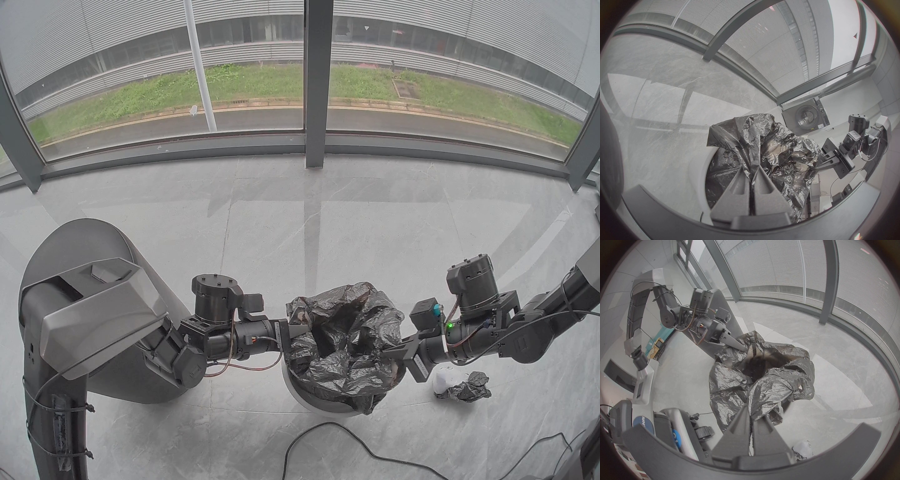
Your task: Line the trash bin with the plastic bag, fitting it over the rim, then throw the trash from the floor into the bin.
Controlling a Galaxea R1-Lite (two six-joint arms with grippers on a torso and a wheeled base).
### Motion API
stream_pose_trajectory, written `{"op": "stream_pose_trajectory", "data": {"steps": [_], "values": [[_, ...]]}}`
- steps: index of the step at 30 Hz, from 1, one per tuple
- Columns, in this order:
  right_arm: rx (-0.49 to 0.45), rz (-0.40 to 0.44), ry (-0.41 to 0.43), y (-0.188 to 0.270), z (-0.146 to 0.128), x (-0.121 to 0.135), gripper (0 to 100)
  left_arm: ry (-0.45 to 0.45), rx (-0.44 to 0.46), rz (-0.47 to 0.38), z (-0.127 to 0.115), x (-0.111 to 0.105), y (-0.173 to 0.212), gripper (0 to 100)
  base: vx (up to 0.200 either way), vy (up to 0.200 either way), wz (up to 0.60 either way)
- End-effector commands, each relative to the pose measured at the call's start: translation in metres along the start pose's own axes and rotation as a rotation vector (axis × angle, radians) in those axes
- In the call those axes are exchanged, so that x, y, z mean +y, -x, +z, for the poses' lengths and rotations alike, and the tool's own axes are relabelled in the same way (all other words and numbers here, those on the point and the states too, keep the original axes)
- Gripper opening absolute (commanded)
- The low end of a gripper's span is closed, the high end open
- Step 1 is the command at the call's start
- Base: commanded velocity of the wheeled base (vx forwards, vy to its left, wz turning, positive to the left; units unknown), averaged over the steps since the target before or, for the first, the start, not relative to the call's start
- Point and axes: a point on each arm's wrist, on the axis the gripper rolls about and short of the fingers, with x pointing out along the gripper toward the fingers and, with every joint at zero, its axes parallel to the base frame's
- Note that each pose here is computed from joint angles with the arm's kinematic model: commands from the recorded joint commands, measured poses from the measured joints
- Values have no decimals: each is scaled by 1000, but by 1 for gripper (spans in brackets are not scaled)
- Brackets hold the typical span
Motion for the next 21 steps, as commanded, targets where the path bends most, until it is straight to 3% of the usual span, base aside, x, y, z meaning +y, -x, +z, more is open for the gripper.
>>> {"op": "stream_pose_trajectory", "data": {"steps": [1,6,12,18,21], "values": [[23,-47,-26,14,-15,-14,0,1,32,-16,-22,5,-20,0,0,0,0],[-3,-48,-14,10,-11,-16,0,-35,-31,-55,-21,3,-25,0,0,0,0],[-3,30,42,-24,0,2,0,-16,-49,-15,-13,10,2,0,0,0,0],[-108,50,113,-62,31,8,0,-3,-67,15,-14,16,24,0,0,0,0],[-111,53,115,-65,32,9,0,-4,-69,12,-15,16,26,0,0,0,0]]}}
